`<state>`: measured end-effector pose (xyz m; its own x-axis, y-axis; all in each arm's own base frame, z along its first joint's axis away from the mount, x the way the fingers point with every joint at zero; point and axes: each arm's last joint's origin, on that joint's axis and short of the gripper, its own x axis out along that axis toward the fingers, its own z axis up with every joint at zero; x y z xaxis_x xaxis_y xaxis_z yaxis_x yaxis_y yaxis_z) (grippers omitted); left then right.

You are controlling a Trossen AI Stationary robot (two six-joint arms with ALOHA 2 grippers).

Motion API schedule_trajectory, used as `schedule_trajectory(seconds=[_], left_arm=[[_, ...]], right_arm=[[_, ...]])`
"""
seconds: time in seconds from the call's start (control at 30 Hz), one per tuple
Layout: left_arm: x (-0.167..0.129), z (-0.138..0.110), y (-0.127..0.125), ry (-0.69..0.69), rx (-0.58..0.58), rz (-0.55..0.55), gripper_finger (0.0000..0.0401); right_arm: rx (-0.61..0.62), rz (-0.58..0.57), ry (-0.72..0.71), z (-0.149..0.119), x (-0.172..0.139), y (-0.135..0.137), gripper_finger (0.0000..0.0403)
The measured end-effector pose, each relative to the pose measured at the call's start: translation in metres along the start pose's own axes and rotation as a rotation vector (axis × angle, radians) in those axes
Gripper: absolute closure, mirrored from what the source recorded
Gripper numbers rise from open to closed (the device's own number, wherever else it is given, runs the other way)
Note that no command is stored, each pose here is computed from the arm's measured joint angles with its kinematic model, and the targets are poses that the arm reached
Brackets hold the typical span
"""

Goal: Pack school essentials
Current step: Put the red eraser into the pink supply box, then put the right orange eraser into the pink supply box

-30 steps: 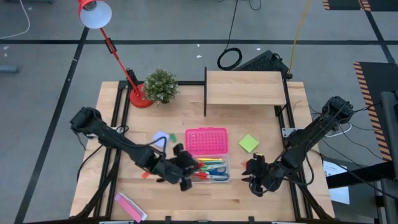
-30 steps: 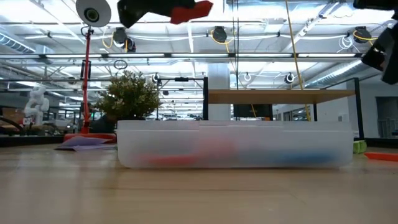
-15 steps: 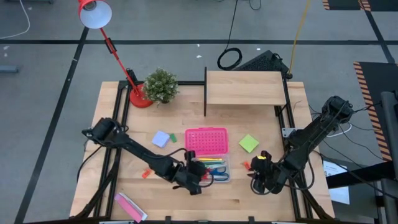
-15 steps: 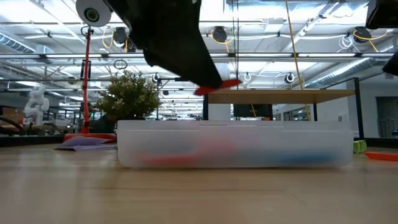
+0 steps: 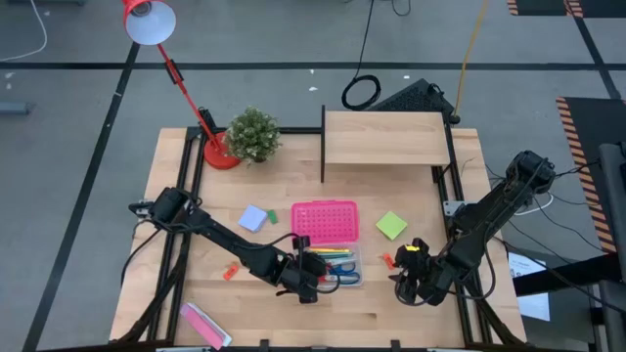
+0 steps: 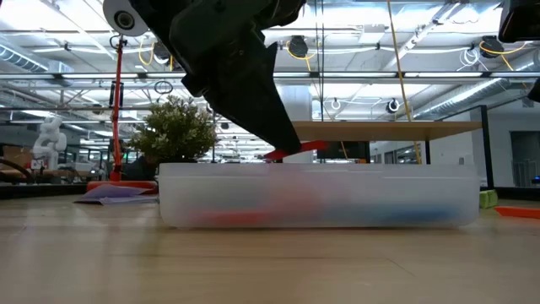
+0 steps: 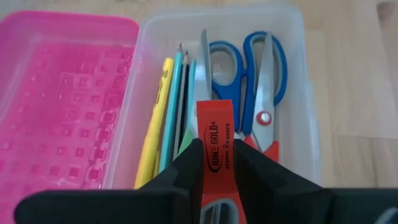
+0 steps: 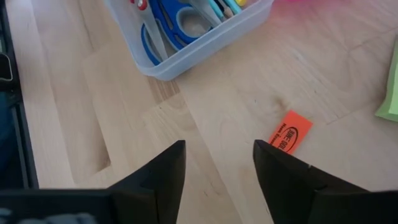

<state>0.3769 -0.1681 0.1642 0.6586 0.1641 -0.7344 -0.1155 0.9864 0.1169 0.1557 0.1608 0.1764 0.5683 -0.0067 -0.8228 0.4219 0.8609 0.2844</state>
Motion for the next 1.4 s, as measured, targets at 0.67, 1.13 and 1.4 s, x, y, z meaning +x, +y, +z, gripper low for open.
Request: schedule_trajectory(seconds=[0.67, 1.13, 1.4], left_arm=[[0.000, -0.001, 0.000, -0.010, -0.011, 0.029, 0.0189], [-0.006, -0.004, -0.010, -0.024, 0.012, 0.035, 0.0187], [-0.029, 0.004, -0.011, -0.084, -0.019, 0.065, 0.0187]], right_arm=[[-0.114, -0.170, 0.049, -0.014, 0.035, -0.004, 0.0218], [-0.155, -0.262, 0.044, -0.016, 0.045, -0.011, 0.0218], [-0.085, -0.229, 0.038, -0.020, 0.056, -0.025, 0.0221]])
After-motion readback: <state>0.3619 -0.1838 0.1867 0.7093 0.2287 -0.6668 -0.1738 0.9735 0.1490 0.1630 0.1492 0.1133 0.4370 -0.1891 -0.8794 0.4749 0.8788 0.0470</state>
